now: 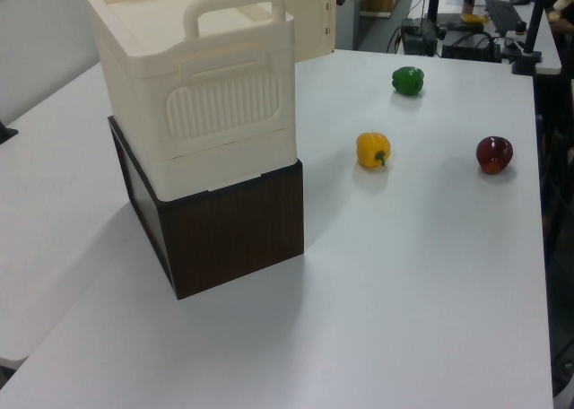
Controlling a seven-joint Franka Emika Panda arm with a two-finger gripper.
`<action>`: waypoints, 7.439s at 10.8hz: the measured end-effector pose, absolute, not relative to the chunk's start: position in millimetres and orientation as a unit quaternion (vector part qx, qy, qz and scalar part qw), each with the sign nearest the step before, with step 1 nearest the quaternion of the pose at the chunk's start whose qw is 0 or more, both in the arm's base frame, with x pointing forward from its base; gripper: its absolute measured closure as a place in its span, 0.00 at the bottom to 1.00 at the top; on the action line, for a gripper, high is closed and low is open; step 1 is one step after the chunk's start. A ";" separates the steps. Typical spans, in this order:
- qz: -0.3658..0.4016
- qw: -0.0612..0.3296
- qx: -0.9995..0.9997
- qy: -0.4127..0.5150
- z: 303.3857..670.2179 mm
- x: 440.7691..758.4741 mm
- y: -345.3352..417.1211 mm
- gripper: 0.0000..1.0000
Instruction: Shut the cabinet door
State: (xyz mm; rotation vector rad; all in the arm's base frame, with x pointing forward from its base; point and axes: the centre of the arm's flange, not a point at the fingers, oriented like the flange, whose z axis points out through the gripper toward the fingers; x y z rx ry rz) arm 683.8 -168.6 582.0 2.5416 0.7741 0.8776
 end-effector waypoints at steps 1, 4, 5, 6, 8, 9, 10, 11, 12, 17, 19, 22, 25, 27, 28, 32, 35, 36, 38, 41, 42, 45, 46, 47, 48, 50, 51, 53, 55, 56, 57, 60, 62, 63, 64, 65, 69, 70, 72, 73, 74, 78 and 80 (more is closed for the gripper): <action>0.330 0.164 0.892 0.263 577.9 689.7 -162.6 0.98; 0.363 0.126 0.891 0.240 577.1 695.9 -143.9 0.99; 0.367 0.118 0.894 0.229 577.3 696.4 -141.3 0.99; 0.370 0.112 0.895 0.221 577.9 697.0 -137.3 0.99; 0.367 0.103 0.897 0.222 577.6 697.6 -127.1 0.99; 0.354 0.091 0.903 0.227 576.2 695.5 -125.5 0.99; 0.341 0.080 0.907 0.234 576.6 692.7 -122.6 0.99; 0.330 0.070 0.909 0.245 578.8 689.5 -118.6 0.99; 0.324 0.063 0.909 0.257 583.9 685.7 -114.3 0.99; 0.273 -0.004 0.902 0.335 604.3 663.5 -61.9 0.98; 0.263 -0.016 0.896 0.358 598.9 664.1 -41.8 0.97; 0.256 -0.030 0.882 0.395 594.1 665.0 10.1 0.94; 0.251 -0.039 0.873 0.416 588.5 664.1 42.6 0.86; 0.252 -0.047 0.868 0.426 588.6 662.7 60.4 0.82; 0.252 -0.053 0.866 0.429 588.1 661.7 72.7 0.82; 0.250 -0.070 0.864 0.430 587.2 658.3 101.1 0.84; 0.249 -0.079 0.868 0.422 586.9 656.4 113.4 0.90; 0.249 -0.083 0.868 0.421 588.1 655.5 119.2 0.90; 0.251 -0.089 0.869 0.417 591.7 653.7 130.2 0.91; 0.254 -0.098 0.874 0.404 594.6 651.6 144.3 0.91; 0.260 -0.099 0.875 0.395 596.4 651.6 149.3 0.91; 0.271 -0.102 0.878 0.381 594.0 654.1 163.0 0.90; 0.275 -0.103 0.881 0.371 593.8 656.0 166.4 0.90; 0.280 -0.103 0.881 0.366 593.9 657.2 169.2 0.89; 0.284 -0.105 0.883 0.358 594.6 658.1 171.2 0.89; 0.295 -0.106 0.883 0.350 598.2 658.1 179.3 0.89; 0.296 -0.108 0.883 0.348 599.1 657.5 182.5 0.89; 0.298 -0.109 0.882 0.349 600.9 657.2 186.1 0.89; 0.300 -0.108 0.882 0.348 601.2 657.7 187.1 0.89; 0.300 -0.107 0.882 0.348 601.2 657.6 187.2 0.89; 0.300 -0.107 0.882 0.349 601.2 657.6 187.3 0.89; 0.262 -0.107 0.891 0.356 595.3 655.1 177.5 0.89; 0.192 -0.105 0.908 0.357 589.2 647.9 146.5 0.89; 0.158 -0.103 0.920 0.344 591.0 641.5 126.6 0.89; 0.124 -0.095 0.934 0.321 596.0 632.6 104.9 0.91; 0.092 -0.093 0.949 0.286 602.9 621.7 82.1 0.93; 0.010 -0.046 0.997 0.055 616.9 592.2 -11.0 0.95; -0.006 -0.041 0.999 0.016 610.9 589.8 -25.4 0.89; -0.023 -0.034 0.999 -0.033 598.9 588.5 -45.1 0.61; -0.027 -0.023 0.998 -0.046 595.3 588.4 -52.4 0.45; -0.028 -0.015 0.998 -0.054 594.9 588.0 -58.0 0.30; -0.024 -0.011 0.997 -0.070 598.7 585.7 -68.8 0.00; -0.022 -0.011 0.997 -0.079 600.8 584.1 -77.5 0.00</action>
